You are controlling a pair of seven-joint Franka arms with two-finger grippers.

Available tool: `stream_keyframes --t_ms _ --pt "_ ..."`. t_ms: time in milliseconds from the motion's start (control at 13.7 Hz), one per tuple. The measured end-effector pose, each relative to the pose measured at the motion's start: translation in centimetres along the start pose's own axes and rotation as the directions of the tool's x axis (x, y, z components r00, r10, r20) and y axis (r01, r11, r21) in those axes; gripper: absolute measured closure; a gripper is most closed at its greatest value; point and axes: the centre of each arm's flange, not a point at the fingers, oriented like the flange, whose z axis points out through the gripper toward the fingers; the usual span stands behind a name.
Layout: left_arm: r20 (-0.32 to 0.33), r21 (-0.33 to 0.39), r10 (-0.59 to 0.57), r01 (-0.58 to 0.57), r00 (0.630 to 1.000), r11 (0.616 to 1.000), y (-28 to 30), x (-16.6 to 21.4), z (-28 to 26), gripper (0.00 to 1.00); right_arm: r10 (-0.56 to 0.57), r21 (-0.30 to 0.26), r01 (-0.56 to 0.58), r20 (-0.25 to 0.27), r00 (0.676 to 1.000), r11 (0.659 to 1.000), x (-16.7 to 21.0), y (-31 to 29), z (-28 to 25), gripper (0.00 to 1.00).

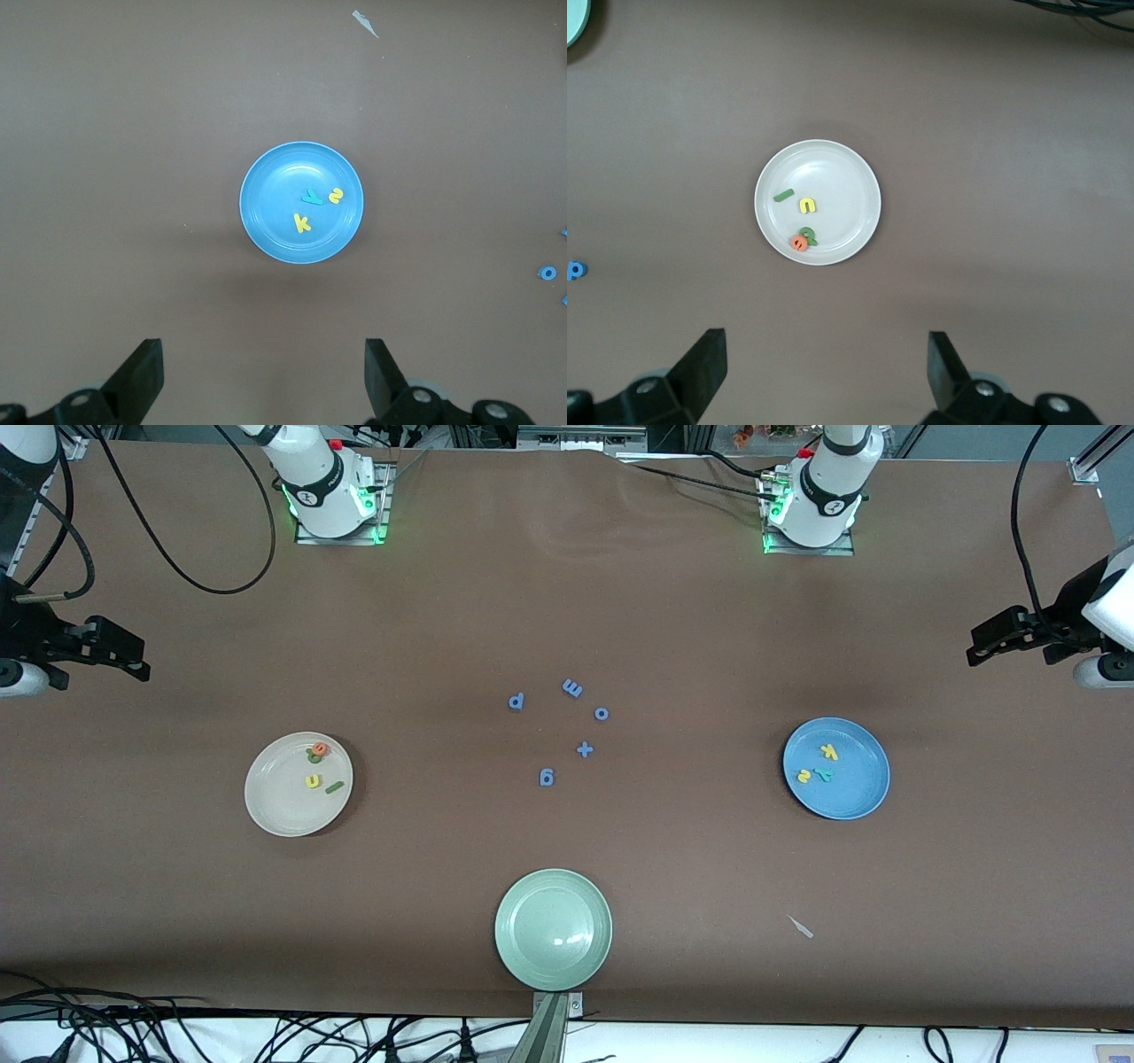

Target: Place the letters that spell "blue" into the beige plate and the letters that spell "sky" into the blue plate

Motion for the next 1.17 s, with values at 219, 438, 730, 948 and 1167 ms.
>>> stream_keyframes --t_ms 219,438,730,948,1167 --pt "0.003 0.0 -0.001 0.001 1.0 1.0 -0.03 0.08 0.14 0.0 -0.004 0.0 0.004 0.0 1.0 1.0 0.03 -0.22 -0.01 0.0" --pt "0.004 0.0 -0.001 0.001 1.0 1.0 -0.04 0.13 0.24 0.0 -0.004 0.0 0.004 0.0 1.0 1.0 0.04 -0.22 -0.01 0.0" --pt "0.004 0.0 -0.001 0.001 1.0 1.0 -0.04 0.13 0.24 0.0 -0.004 0.0 0.004 0.0 1.0 1.0 0.04 -0.22 0.0 0.0" --pt "0.004 0.0 -0.002 0.002 1.0 1.0 -0.12 0.13 0.24 0.0 -0.004 0.0 0.004 0.0 1.0 1.0 0.04 -0.22 0.0 0.0" --pt "0.004 0.0 -0.004 0.004 1.0 1.0 -0.2 0.14 0.24 0.0 -0.004 0.0 0.004 0.0 1.0 1.0 0.04 -0.22 0.0 0.0"
